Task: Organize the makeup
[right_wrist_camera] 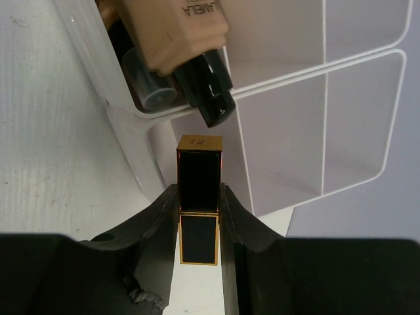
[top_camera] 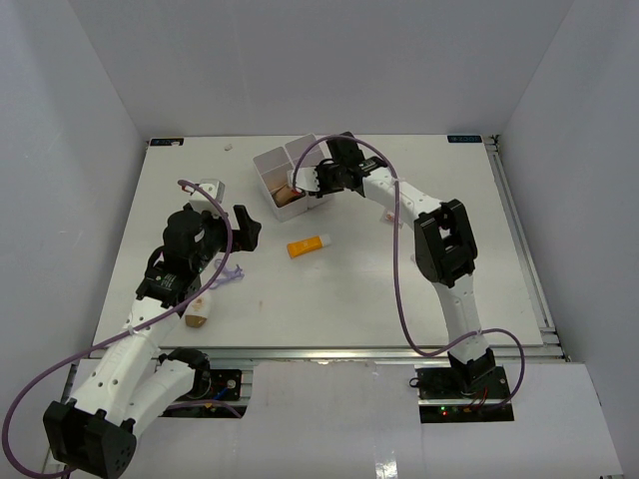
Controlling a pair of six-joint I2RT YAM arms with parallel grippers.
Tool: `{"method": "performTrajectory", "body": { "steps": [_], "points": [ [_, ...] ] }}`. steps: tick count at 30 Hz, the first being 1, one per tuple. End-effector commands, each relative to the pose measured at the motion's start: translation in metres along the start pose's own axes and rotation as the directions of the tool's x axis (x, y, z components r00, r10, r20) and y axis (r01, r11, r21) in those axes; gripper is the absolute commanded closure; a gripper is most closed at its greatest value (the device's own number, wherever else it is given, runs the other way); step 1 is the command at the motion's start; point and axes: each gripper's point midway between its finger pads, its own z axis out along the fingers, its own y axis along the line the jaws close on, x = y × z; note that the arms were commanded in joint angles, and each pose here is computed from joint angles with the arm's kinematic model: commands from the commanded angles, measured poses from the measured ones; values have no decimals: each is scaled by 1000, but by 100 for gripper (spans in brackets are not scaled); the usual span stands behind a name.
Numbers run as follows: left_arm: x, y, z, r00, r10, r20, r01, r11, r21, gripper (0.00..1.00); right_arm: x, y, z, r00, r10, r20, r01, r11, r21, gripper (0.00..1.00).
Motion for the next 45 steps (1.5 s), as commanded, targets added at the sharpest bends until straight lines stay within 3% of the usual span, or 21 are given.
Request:
{"method": "performTrajectory", "body": {
  "steps": [1,6,12,19,24,27,29,33,38,45],
  "points": [
    [3,6,1,1000,3,-2,-3,1000,-20,2,-14,-32,-1,997,-72,21,70,993,94,73],
    [3,6,1,1000,2,-3,-2,1000,-21,2,-13,-29,6,997,-80,12,78,993,92,62],
    [4,8,2,1000,-2,-6,2,1000,-26,2,-14,-28,2,997,-77,4,76,992,98,38],
    [8,13,5,1000,-16,-18,16,999,-41,2,-20,-31,-22,999,-48,-3,48,992,120,34],
    [16,24,13,997,-58,-50,54,996,-76,5,-41,-19,-82,992,116,38,-120,987,105,34],
    [22,32,22,992,-97,-85,90,993,-83,15,-64,39,-109,939,324,114,-315,945,-86,34],
    [32,59,31,977,-173,-122,153,976,-155,24,-94,68,-151,876,438,201,-405,895,-184,33],
    [42,105,49,927,-340,-161,286,915,-284,37,-119,123,-195,750,611,254,-508,777,-372,31],
    [50,159,68,874,-455,-173,338,823,-456,28,-120,144,-246,564,754,337,-577,652,-493,21],
    [58,208,91,851,-486,-201,290,753,-591,24,-97,164,-260,493,797,348,-632,603,-486,18]
  ]
}}
